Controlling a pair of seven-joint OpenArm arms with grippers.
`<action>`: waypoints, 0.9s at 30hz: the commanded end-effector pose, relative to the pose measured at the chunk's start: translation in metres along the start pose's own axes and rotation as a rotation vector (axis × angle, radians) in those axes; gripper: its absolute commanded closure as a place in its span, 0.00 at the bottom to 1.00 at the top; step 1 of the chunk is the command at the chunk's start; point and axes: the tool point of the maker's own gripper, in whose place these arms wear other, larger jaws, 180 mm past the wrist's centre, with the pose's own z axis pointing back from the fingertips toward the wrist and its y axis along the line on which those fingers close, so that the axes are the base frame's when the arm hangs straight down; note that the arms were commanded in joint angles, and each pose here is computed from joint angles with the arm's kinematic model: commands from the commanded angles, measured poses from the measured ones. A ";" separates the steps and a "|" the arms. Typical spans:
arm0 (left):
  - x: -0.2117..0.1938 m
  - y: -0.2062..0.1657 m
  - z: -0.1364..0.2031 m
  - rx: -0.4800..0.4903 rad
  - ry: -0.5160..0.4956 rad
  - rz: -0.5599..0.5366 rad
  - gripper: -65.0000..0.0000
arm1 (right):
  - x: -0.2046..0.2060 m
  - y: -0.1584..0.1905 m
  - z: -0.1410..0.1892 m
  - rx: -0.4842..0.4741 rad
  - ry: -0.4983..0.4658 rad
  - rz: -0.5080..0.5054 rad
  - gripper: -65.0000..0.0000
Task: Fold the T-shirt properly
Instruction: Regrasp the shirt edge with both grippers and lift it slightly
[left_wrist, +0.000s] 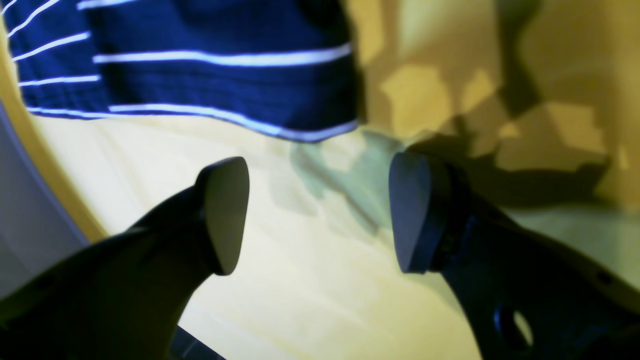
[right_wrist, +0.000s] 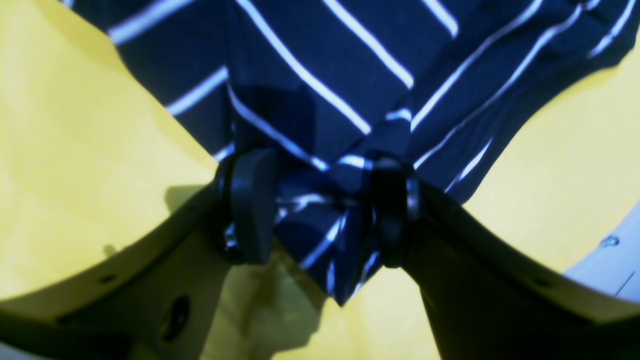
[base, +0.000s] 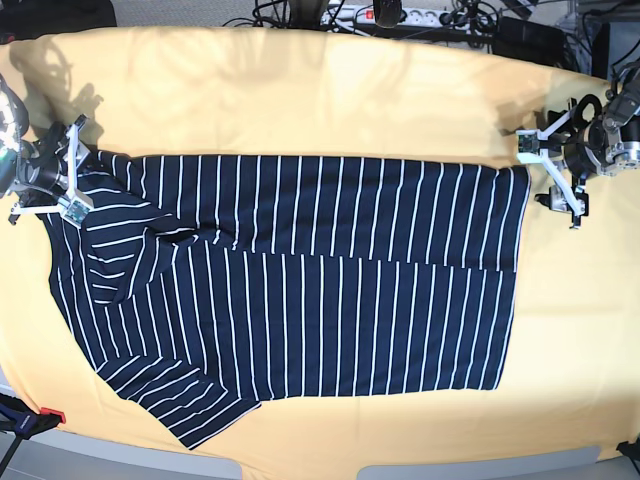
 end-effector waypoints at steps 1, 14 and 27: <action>-0.003 0.015 0.007 0.040 -0.003 -0.015 0.32 | 0.002 -0.016 0.009 -0.045 -0.002 0.011 0.49; 0.017 0.018 0.005 0.071 -0.136 -0.046 0.42 | -0.003 -0.023 0.010 -0.081 0.022 0.010 0.49; 0.027 0.017 -0.004 0.088 -0.179 -0.001 0.48 | -0.005 -0.023 0.010 -0.080 0.036 0.009 0.49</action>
